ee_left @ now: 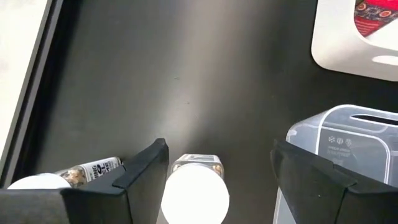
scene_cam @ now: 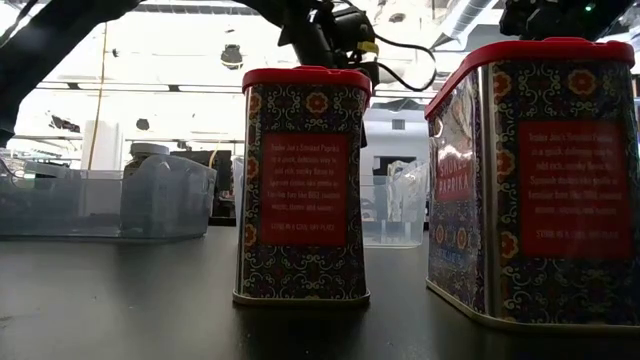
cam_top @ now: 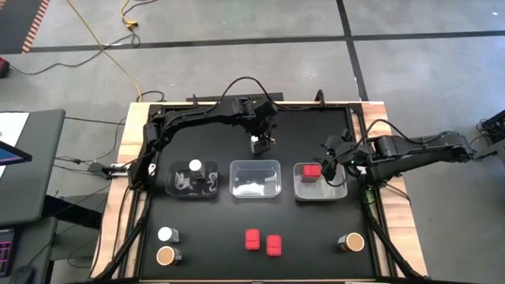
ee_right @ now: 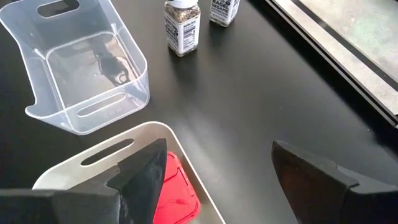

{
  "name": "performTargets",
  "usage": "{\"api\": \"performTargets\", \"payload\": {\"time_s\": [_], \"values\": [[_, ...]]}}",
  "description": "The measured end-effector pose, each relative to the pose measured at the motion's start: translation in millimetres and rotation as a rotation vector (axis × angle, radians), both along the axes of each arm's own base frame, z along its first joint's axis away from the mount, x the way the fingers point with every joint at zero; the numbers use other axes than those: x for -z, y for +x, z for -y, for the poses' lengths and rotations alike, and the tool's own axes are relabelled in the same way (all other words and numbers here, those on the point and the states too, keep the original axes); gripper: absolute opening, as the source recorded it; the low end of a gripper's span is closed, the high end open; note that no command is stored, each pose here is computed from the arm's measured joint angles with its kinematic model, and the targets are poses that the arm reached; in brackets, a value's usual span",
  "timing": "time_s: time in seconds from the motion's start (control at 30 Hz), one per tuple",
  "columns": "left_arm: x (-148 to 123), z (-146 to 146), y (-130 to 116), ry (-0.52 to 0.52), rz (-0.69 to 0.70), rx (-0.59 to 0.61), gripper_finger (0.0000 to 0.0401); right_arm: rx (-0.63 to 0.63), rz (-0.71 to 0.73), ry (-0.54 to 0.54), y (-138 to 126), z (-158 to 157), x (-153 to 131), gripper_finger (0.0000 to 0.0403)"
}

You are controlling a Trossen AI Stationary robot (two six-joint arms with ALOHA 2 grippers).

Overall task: Sort spices by type
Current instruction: Put the top right white seasoning bottle into the black bin

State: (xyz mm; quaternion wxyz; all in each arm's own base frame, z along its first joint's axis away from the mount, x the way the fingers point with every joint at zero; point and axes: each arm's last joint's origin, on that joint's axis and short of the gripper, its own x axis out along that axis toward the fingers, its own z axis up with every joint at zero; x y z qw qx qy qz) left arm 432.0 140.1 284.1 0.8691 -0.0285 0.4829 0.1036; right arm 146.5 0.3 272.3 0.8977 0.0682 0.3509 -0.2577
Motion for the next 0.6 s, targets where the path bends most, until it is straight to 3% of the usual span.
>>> {"api": "performTargets", "payload": {"time_s": [0.33,0.6], "values": [[-0.2,0.4,0.2,-0.008,0.004,-0.020,0.0321,0.000,0.002,0.000,0.1,-0.1,-0.1,0.0317],[-0.4,0.6,0.5,-0.006,0.007,-0.054,0.0324,0.001,0.003,0.001,0.1,0.0,-0.1,0.0317]]}}
